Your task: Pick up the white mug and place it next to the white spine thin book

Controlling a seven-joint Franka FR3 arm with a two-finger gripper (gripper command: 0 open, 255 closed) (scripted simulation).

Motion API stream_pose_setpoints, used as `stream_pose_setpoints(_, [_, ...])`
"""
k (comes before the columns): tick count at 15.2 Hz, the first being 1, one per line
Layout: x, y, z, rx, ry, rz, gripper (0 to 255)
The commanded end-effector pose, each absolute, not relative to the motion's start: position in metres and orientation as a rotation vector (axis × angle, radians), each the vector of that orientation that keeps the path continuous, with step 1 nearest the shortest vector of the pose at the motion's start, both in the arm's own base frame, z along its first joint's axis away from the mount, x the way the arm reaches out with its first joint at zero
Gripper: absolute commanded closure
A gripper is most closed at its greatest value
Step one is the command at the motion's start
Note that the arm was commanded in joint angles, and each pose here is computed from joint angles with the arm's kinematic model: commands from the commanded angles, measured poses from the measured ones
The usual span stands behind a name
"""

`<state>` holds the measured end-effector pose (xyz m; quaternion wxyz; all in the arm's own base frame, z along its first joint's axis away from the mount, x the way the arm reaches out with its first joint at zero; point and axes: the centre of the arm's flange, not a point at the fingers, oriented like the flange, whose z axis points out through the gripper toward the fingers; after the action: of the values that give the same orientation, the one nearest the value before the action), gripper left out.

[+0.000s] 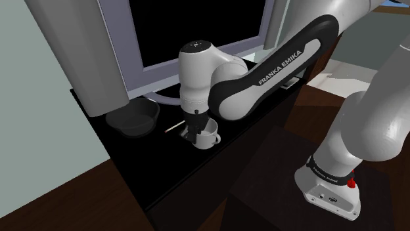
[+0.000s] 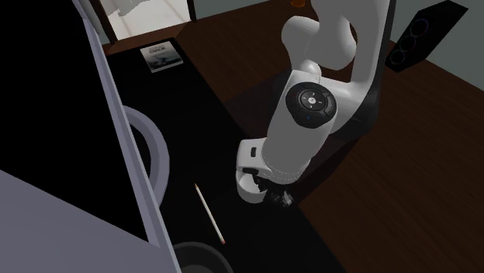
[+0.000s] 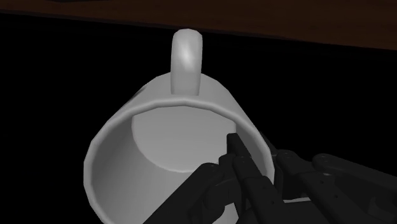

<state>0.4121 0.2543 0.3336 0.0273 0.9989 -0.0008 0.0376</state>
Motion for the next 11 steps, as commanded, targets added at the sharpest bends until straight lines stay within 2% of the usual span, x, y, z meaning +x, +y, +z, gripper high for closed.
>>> stream_pose_setpoints(1, [0.412,0.254,0.342,3.085,-0.003,0.116,255])
stream_pose_setpoints(11, [0.412,0.254,0.394,3.085,-0.003,0.116,255])
